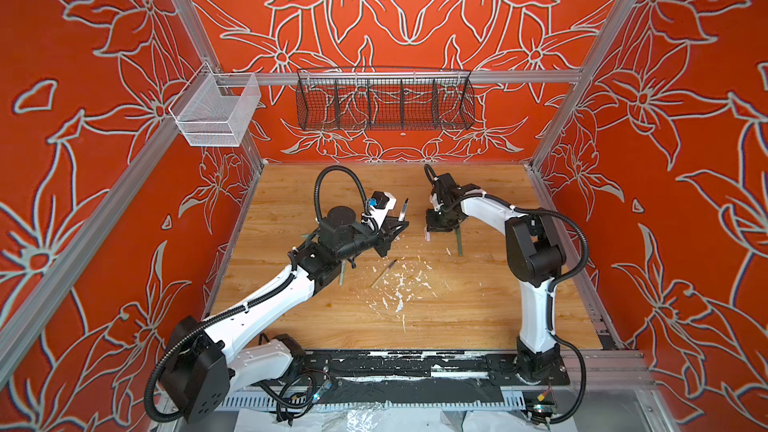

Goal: Insert the pens into the pen caps
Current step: 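Lift the pink cap upright with the right gripper, then raise the pink cap and swing the right gripper toward the left gripper's pen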

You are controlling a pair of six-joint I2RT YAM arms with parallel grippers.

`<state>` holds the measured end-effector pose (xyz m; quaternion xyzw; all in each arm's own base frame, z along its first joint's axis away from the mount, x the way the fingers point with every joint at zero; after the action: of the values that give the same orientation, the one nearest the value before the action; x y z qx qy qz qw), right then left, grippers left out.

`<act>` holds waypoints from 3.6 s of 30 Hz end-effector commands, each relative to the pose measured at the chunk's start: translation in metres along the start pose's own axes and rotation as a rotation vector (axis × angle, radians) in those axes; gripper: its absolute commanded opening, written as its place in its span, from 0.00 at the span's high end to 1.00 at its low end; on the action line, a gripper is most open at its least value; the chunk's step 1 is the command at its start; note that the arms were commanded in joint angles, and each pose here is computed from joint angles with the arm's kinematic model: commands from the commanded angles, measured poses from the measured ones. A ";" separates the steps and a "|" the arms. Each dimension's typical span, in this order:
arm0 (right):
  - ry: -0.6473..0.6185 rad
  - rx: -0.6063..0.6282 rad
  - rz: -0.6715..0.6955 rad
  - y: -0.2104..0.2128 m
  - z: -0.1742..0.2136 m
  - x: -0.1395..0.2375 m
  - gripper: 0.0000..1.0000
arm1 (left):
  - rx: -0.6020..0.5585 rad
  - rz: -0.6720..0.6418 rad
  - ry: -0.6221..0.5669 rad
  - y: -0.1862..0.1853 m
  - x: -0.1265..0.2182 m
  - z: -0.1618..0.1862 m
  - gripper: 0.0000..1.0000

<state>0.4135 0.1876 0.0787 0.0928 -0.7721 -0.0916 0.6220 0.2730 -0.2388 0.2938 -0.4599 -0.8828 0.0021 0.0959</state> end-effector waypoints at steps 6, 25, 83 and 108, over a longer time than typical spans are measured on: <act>0.024 -0.007 0.003 0.001 -0.004 -0.012 0.70 | -0.033 0.015 -0.028 -0.004 0.001 -0.012 1.00; 0.046 0.050 0.117 0.007 -0.001 -0.031 0.81 | -0.040 0.014 -0.036 -0.005 0.004 -0.014 1.00; 0.047 0.107 0.135 0.007 -0.009 -0.023 0.82 | -0.039 0.015 -0.029 -0.005 0.002 -0.012 1.00; 0.020 0.126 0.257 0.015 -0.008 -0.035 0.85 | -0.043 0.012 -0.035 -0.005 0.004 -0.014 1.00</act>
<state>0.4336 0.2142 0.0681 0.0575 -0.7900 0.0196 0.6101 0.2727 -0.2386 0.2930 -0.4604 -0.8826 -0.0049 0.0948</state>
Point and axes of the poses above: each gripper's point midway between its finger pads, its own x axis back along the fingers, its own y axis along the line the jaws close on, z = x × y, the point moved 4 cm from there along x, back along the fingers, and after that the axes turned 3 degrees about -x, right-handed, at the moved point
